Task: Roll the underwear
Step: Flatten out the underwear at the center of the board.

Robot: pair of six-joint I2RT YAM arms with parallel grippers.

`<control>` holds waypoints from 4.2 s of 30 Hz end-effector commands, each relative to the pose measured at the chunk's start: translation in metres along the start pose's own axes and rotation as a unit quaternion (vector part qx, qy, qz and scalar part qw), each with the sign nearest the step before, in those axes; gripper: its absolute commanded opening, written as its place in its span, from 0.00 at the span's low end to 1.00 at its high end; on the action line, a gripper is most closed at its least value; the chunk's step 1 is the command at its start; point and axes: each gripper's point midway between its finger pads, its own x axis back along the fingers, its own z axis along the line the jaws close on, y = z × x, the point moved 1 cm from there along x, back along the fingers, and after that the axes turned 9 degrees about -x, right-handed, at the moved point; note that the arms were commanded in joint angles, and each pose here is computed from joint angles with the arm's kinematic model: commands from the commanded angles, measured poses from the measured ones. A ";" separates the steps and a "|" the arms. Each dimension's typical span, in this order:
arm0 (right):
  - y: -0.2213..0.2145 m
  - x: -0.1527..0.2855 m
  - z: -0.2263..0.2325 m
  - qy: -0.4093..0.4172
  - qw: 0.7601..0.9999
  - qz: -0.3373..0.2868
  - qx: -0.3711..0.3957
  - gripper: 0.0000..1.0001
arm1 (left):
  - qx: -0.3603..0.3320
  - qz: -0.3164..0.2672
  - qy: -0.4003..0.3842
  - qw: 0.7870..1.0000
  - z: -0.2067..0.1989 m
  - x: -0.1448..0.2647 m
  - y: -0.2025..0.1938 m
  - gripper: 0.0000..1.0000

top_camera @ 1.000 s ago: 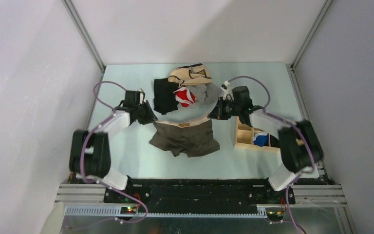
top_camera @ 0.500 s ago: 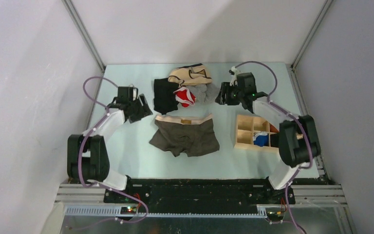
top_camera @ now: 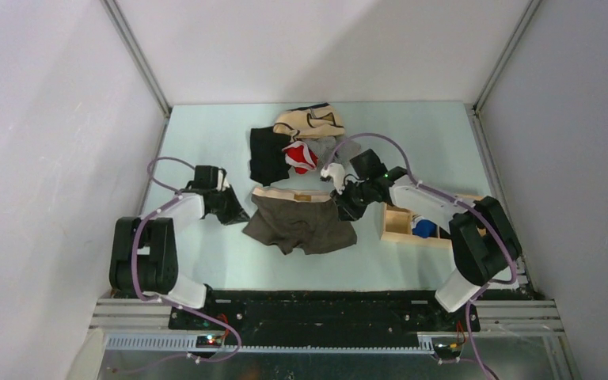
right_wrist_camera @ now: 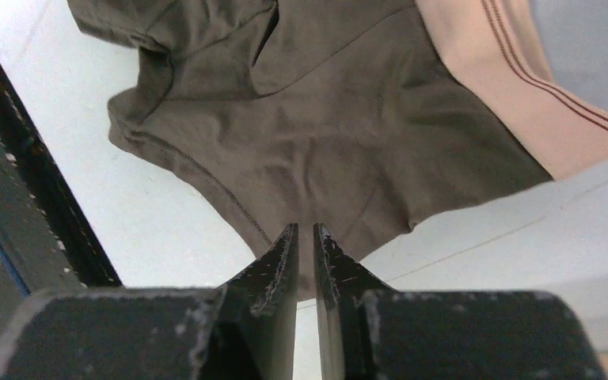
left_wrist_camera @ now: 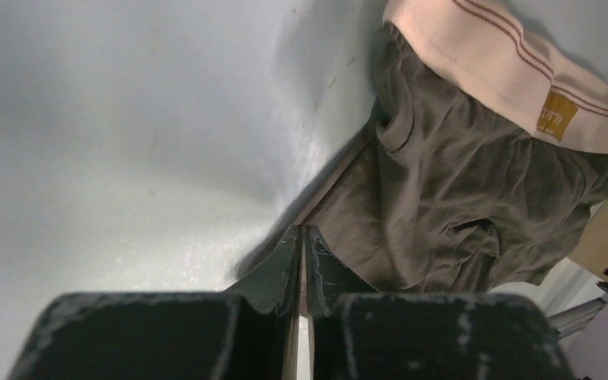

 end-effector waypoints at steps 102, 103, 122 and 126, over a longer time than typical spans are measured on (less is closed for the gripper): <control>0.020 -0.055 -0.106 -0.010 0.951 0.010 -0.308 0.31 | -0.179 -0.144 0.184 0.956 -0.011 -0.009 0.086 0.02; 0.021 -0.057 -0.109 -0.025 0.953 0.013 -0.303 0.37 | -0.179 -0.152 0.185 0.954 -0.015 -0.006 0.093 0.15; -0.030 0.023 -0.013 0.045 0.994 0.095 -0.014 0.24 | -0.035 0.053 0.069 0.996 0.016 0.031 0.003 0.03; -0.041 0.004 -0.001 0.058 0.990 0.126 0.039 0.18 | -0.015 0.075 0.045 0.996 0.016 0.018 -0.027 0.00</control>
